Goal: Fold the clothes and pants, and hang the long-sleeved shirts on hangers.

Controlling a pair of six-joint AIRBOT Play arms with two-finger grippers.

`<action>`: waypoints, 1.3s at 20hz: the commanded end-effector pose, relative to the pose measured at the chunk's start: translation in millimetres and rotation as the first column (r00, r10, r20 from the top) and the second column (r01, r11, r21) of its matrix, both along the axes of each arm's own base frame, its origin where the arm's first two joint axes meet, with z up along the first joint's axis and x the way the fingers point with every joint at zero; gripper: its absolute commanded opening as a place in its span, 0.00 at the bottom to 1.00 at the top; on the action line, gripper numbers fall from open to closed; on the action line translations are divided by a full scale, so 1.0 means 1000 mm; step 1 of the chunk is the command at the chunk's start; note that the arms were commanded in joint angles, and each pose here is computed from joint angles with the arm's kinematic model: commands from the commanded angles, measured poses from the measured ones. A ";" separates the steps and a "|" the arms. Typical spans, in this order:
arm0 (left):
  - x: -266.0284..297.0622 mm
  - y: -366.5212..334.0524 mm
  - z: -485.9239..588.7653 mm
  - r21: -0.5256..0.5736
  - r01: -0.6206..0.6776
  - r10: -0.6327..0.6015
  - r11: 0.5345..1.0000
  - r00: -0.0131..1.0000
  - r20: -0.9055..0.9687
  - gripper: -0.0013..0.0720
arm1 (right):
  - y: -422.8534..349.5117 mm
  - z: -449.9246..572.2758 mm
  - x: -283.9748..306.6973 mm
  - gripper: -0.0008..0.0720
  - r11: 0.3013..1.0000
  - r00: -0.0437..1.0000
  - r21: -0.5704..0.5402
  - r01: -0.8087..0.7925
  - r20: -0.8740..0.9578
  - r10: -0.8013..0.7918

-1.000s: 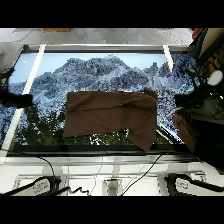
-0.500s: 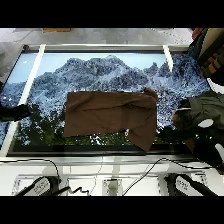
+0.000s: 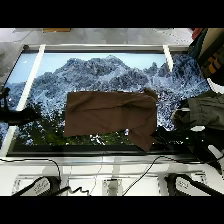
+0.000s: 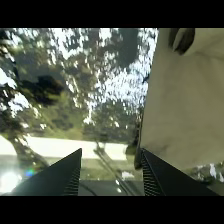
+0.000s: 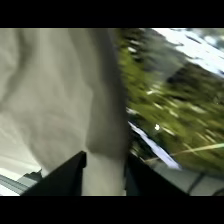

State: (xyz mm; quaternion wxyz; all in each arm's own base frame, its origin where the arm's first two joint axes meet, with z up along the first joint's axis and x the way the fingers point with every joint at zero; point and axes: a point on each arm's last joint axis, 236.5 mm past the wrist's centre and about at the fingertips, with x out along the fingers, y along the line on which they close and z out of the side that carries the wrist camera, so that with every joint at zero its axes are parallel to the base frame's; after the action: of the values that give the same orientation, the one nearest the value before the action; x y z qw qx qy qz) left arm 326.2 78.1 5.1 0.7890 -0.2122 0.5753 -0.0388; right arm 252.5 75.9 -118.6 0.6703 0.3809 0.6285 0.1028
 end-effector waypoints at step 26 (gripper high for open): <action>-0.016 -0.127 -0.083 -0.234 0.264 -0.277 0.936 0.961 -0.025 0.05 | 0.038 0.071 0.031 0.04 0.983 0.941 0.025 -0.179 0.297 0.164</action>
State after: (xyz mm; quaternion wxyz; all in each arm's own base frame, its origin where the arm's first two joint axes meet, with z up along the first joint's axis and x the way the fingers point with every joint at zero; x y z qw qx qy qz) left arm 295.8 -41.8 -107.3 0.7245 -0.2201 0.6292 -0.1754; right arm 277.0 110.0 -80.6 0.7141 0.3395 0.5783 0.2011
